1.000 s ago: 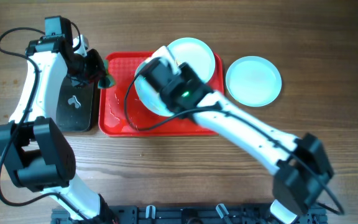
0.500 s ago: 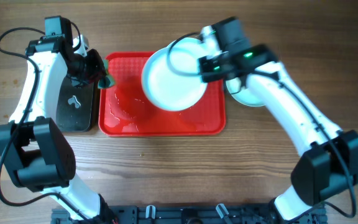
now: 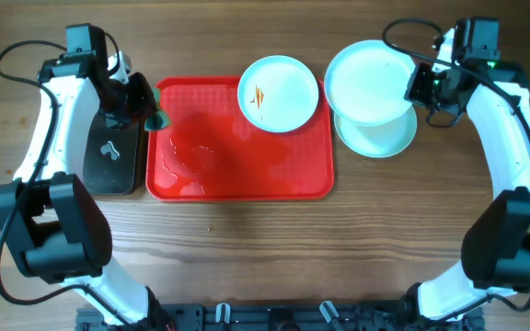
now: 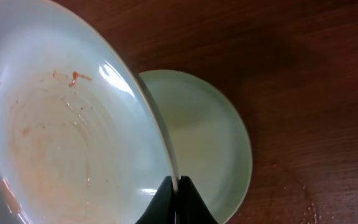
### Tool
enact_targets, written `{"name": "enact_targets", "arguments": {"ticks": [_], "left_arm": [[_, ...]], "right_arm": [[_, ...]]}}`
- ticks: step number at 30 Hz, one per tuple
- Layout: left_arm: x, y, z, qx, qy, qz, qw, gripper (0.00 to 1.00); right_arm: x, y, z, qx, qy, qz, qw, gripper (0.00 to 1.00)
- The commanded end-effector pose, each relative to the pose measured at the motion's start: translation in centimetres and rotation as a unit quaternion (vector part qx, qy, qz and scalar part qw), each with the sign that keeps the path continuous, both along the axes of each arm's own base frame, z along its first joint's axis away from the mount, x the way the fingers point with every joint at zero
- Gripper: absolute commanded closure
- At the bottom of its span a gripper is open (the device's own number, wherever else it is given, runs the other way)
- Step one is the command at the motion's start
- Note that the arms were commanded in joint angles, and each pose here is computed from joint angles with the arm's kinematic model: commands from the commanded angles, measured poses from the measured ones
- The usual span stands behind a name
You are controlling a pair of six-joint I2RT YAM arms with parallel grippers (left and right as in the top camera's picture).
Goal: Clean dirty plates on tray and stack at the side
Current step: 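Lower the plate onto the cleaned plate on the table and release, then move the right gripper to the last sauce plate and drag it left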
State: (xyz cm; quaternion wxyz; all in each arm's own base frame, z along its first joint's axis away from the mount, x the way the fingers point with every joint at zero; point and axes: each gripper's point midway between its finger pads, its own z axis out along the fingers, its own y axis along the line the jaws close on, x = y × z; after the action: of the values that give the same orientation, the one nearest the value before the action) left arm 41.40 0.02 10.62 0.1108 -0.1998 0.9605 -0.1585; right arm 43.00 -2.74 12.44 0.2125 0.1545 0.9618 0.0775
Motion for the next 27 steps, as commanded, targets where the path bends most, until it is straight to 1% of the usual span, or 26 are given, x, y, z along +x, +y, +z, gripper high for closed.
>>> {"name": "enact_targets", "arguments": {"ticks": [1, 7, 12, 13, 14, 15, 16, 18, 22, 25, 27], "left_arm": [[0.4, 0.3, 0.8, 0.005, -0.014, -0.004, 1.0, 0.96], [0.4, 0.3, 0.8, 0.005, -0.014, -0.004, 1.0, 0.96], [0.4, 0.3, 0.8, 0.005, -0.014, -0.004, 1.0, 0.96], [0.4, 0.3, 0.8, 0.005, -0.014, -0.004, 1.0, 0.96], [0.4, 0.3, 0.8, 0.005, -0.014, -0.004, 1.0, 0.96], [0.4, 0.3, 0.8, 0.005, -0.014, -0.004, 1.0, 0.96], [0.4, 0.3, 0.8, 0.005, -0.014, -0.004, 1.0, 0.96], [0.4, 0.3, 0.8, 0.005, -0.014, -0.004, 1.0, 0.96], [0.4, 0.3, 0.8, 0.005, -0.014, -0.004, 1.0, 0.96], [0.4, 0.3, 0.8, 0.005, -0.014, -0.004, 1.0, 0.96], [0.4, 0.3, 0.8, 0.005, -0.014, -0.004, 1.0, 0.96]], "right_arm": [[-0.8, -2.4, -3.6, -0.023, 0.042, -0.043, 0.998, 0.96], [-1.4, -3.7, -7.0, -0.039, 0.088, -0.056, 0.994, 0.96], [-2.0, -3.5, -9.8, -0.032, 0.123, -0.053, 0.99, 0.96], [-2.2, -3.3, -9.9, -0.028, 0.127, -0.052, 0.99, 0.81], [-2.3, -3.0, -9.9, -0.019, 0.129, -0.048, 0.99, 0.71], [-2.2, -2.5, -9.6, -0.007, 0.126, -0.044, 0.991, 0.66], [-1.9, -2.0, -9.1, 0.006, 0.12, -0.036, 0.992, 0.64], [-1.0, -0.4, -7.2, 0.044, 0.095, 0.003, 0.994, 0.64], [1.2, 2.4, -2.2, 0.094, 0.04, 0.038, 0.994, 0.59], [2.4, 6.0, 0.0, 0.102, 0.014, 0.072, 0.992, 0.58], [2.8, 9.3, 0.3, 0.106, 0.005, 0.094, 0.99, 0.55]]}}
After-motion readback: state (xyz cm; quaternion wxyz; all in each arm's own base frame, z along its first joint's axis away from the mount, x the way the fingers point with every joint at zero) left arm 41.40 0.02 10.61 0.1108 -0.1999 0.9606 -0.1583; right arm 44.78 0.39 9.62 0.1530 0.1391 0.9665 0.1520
